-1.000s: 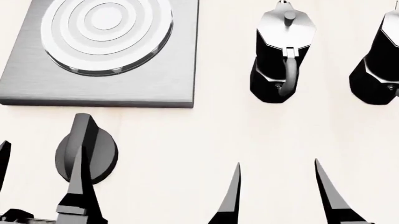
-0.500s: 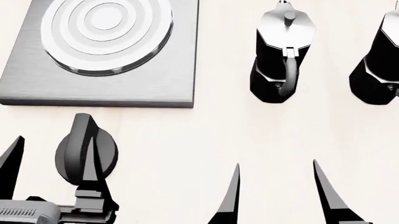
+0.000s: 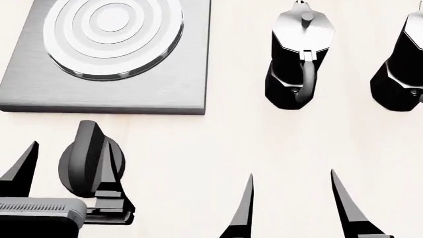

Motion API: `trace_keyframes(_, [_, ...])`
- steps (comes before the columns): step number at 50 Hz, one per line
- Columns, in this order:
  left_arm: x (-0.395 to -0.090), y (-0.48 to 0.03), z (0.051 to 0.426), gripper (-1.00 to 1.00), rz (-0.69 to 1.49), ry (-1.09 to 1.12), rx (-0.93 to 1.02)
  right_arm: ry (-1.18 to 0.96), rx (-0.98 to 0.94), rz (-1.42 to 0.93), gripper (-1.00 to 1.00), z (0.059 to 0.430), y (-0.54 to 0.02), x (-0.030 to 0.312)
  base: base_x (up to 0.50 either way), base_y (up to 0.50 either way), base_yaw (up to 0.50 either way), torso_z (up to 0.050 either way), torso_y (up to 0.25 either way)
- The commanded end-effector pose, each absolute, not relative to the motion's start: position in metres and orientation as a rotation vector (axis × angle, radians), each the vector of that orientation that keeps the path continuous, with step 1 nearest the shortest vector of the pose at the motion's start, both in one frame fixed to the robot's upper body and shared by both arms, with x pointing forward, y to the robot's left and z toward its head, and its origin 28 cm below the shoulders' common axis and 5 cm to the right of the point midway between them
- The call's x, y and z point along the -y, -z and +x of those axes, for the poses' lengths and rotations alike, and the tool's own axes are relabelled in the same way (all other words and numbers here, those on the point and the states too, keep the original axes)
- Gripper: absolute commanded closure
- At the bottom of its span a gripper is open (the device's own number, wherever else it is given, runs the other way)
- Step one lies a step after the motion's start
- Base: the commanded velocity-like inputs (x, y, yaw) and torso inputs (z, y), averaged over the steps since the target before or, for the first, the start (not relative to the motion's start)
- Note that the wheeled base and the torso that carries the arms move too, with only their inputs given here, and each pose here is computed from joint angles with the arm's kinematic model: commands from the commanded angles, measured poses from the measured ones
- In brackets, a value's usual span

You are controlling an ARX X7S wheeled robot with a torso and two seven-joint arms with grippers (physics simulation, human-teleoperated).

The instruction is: Turn off the stove.

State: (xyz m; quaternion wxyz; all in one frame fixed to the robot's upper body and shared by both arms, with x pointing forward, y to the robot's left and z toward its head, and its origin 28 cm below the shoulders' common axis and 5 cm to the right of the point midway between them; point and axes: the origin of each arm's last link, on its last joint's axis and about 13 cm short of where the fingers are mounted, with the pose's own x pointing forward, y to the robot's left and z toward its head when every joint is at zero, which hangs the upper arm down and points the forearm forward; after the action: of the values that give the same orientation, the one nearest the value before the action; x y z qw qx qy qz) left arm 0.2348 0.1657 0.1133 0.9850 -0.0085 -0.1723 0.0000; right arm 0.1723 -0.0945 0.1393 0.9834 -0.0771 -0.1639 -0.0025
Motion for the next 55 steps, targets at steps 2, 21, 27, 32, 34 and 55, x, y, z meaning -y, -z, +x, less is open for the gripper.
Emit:
trace_keyframes(2, [-0.166,-0.108,0.242,-1.00,0.003,-0.020,0.345,0.004,0.329,-0.155,-1.00,0.172,-0.139,0.094,0.00,0.00,0.00,0.000,0.000])
trace_keyframes(21, [-0.167,-0.104,0.247,-1.00,0.011,-0.041,0.343,0.000,0.326,-0.155,-1.00,0.173,-0.139,0.094,0.00,0.00,0.00,0.000,0.000])
trace_keyframes(27, [-0.168,-0.103,0.248,-1.00,0.014,-0.047,0.341,0.000,0.326,-0.155,-1.00,0.172,-0.139,0.094,0.00,0.00,0.00,0.000,0.000])
trace_keyframes(32, [-0.168,-0.103,0.248,-1.00,0.013,-0.050,0.338,0.000,0.325,-0.154,-1.00,0.172,-0.139,0.094,0.00,0.00,0.00,0.000,0.000])
trace_keyframes(34, [-0.169,-0.102,0.248,-1.00,0.013,-0.053,0.338,0.000,0.325,-0.154,-1.00,0.172,-0.138,0.094,0.00,0.00,0.00,0.000,0.000])
trace_keyframes(55, [-0.170,-0.099,0.255,-1.00,0.022,-0.067,0.334,-0.005,0.321,-0.152,-1.00,0.174,-0.138,0.094,0.00,0.00,0.00,0.000,0.000])
